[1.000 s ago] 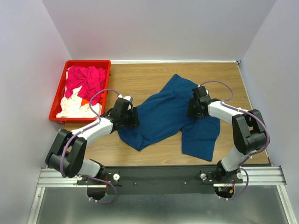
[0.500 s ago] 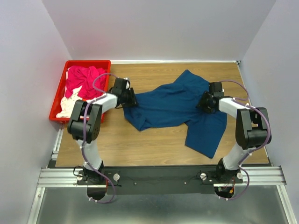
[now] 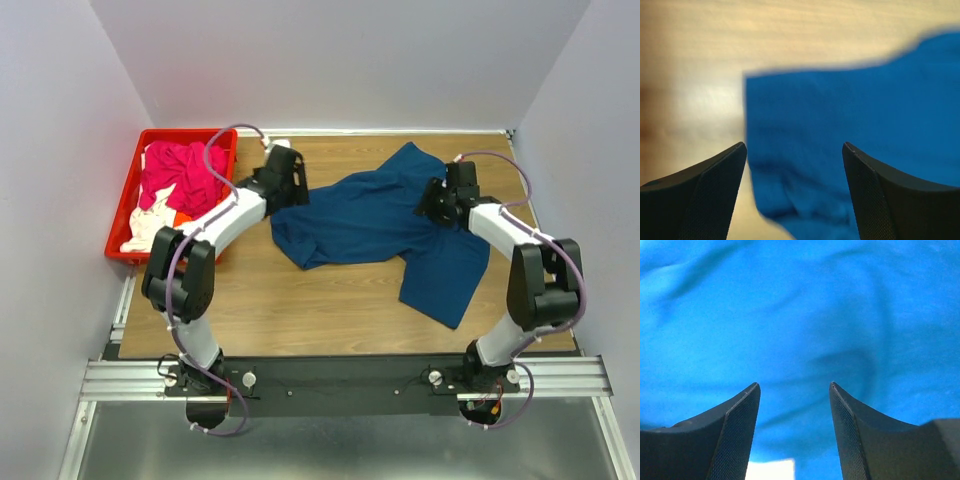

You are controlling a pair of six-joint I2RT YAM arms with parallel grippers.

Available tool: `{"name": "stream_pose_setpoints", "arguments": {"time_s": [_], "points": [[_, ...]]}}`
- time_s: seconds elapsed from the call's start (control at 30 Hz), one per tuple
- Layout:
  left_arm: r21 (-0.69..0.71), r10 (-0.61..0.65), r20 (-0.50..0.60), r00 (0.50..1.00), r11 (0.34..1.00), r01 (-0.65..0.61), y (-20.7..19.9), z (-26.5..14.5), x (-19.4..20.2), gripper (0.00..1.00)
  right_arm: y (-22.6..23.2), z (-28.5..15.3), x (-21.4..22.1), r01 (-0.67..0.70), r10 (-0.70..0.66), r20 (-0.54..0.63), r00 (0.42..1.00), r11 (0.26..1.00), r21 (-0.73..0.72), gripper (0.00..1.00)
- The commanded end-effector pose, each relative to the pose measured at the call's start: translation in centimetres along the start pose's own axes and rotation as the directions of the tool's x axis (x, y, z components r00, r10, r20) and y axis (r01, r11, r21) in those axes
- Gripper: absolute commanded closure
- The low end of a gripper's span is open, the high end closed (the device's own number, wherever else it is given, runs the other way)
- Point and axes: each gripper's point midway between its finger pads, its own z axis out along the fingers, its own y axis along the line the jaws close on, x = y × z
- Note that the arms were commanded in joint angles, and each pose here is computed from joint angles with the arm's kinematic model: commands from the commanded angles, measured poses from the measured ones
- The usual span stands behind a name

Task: Fold and stack the t-shirts
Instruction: Flatten the tshirt out

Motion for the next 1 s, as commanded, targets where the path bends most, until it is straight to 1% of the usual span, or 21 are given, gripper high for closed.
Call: {"name": "stream_pose_setpoints", "arguments": {"time_s": [0.0,0.03,0.07,0.13,0.17,0.2,0.33,0.47,0.63,0.7,0.73,0.83,0.9,0.97], "points": [[-0.136,0.121,0.009,0.993,0.984,-0.118,-1.5,-3.6,4.0,0.16,3.7,-3.4,1.1,0.146,-0.143,0.043,0.989,0.986,-0.081,0.35],[-0.185,0.152,-0.023,0.988,0.971,-0.153,-0.8,-3.8,5.6,0.19,4.2,-3.9,2.3,0.163,-0.16,0.034,0.986,0.982,-0.095,0.35],[-0.18,0.19,-0.039,0.981,0.964,-0.194,-1.9,-4.3,7.1,0.21,4.2,-4.1,3.0,0.168,-0.166,0.025,0.986,0.98,-0.102,0.35],[-0.215,0.218,-0.072,0.973,0.949,-0.229,-1.9,-4.4,9.0,0.26,4.2,-4.3,4.8,0.178,-0.18,-0.004,0.984,0.978,-0.113,0.35],[-0.235,0.235,-0.082,0.969,0.94,-0.248,-1.7,-4.5,9.6,0.31,4.6,-4.6,5.5,0.191,-0.193,-0.009,0.981,0.974,-0.125,0.35],[-0.228,0.244,-0.094,0.965,0.939,-0.259,-2.1,-4.5,10.5,0.34,4.6,-4.8,5.9,0.192,-0.195,-0.014,0.981,0.973,-0.129,0.35],[-0.21,0.262,-0.132,0.956,0.935,-0.285,-3.2,-3.4,12.4,0.41,3.3,-4.4,8.7,0.204,-0.213,-0.071,0.974,0.972,-0.112,0.35],[-0.197,0.282,-0.134,0.95,0.932,-0.305,-4.3,-2.3,12.7,0.47,2.6,-3.9,9.9,0.215,-0.225,-0.098,0.97,0.971,-0.1,0.35],[-0.166,0.304,-0.151,0.941,0.93,-0.327,-5.5,-1.7,13.7,0.47,1.8,-3.3,10.7,0.213,-0.222,-0.123,0.967,0.974,-0.079,0.35],[-0.147,0.306,-0.145,0.941,0.934,-0.327,-6.1,-1.9,13.9,0.45,1.7,-3.2,11.0,0.213,-0.222,-0.127,0.967,0.974,-0.078,0.35],[-0.146,0.304,-0.144,0.942,0.935,-0.324,-6.1,-2.0,13.9,0.43,1.3,-3.1,11.1,0.213,-0.219,-0.127,0.968,0.975,-0.058,0.35],[-0.135,0.306,-0.144,0.941,0.936,-0.325,-6.2,-2.2,14.1,0.43,1.0,-2.9,11.3,0.211,-0.216,-0.13,0.968,0.976,-0.047,0.35],[-0.146,0.304,-0.138,0.943,0.935,-0.323,-6.0,-2.1,14.0,0.43,1.0,-2.8,11.4,0.21,-0.214,-0.133,0.968,0.977,-0.046,0.35],[-0.156,0.318,-0.151,0.936,0.927,-0.34,-5.6,-1.9,14.5,0.45,0.9,-2.7,11.4,0.207,-0.21,-0.135,0.968,0.978,-0.042,0.35]]}}
